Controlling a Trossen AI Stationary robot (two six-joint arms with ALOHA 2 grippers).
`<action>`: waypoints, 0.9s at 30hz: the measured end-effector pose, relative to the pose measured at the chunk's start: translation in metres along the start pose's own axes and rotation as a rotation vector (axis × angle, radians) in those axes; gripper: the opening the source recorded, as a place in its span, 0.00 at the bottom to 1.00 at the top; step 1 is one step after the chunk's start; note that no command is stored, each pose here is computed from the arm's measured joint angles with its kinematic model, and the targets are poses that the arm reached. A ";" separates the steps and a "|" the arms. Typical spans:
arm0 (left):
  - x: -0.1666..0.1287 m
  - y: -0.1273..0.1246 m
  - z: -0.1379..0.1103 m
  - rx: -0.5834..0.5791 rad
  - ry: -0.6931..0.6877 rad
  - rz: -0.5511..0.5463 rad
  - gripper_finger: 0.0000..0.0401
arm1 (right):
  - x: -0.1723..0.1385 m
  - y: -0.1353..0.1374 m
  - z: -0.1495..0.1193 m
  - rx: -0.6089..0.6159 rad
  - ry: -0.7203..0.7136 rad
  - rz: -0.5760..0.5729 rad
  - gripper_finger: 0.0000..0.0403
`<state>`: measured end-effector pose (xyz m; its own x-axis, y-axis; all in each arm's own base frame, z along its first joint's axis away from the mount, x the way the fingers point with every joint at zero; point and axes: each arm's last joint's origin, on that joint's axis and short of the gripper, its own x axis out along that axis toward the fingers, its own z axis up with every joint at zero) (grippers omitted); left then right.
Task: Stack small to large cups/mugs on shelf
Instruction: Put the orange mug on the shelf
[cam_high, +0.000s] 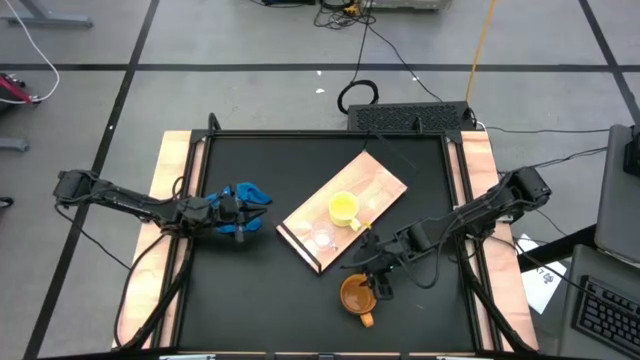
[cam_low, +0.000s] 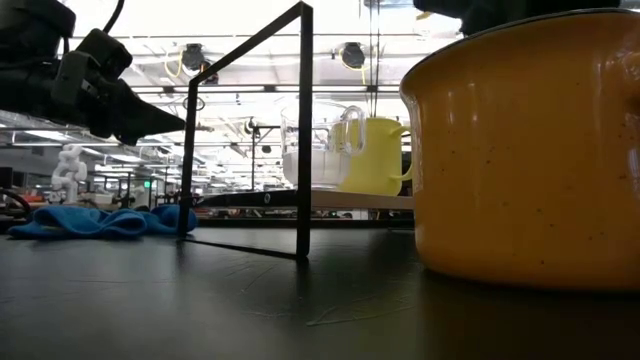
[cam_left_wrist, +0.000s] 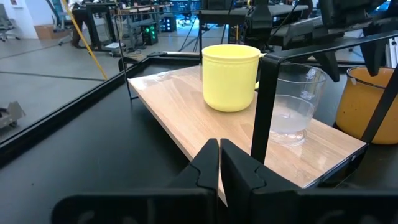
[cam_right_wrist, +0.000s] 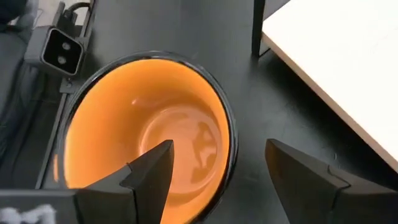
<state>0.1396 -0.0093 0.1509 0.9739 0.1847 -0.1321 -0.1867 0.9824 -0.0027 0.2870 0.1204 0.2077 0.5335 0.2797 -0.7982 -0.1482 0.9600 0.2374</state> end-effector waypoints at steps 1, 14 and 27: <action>0.000 0.000 0.000 0.001 0.000 0.000 0.03 | 0.001 0.000 0.000 0.001 0.002 0.000 0.61; 0.000 0.000 0.003 -0.011 -0.029 -0.002 0.07 | 0.027 -0.003 -0.008 0.021 0.087 0.016 0.61; 0.000 0.000 0.003 -0.012 -0.028 -0.001 0.01 | 0.027 -0.003 -0.007 -0.027 0.084 0.030 0.20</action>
<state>0.1400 -0.0094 0.1537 0.9773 0.1843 -0.1040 -0.1868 0.9823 -0.0147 0.2961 0.1257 0.1813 0.4573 0.3069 -0.8347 -0.1856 0.9509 0.2479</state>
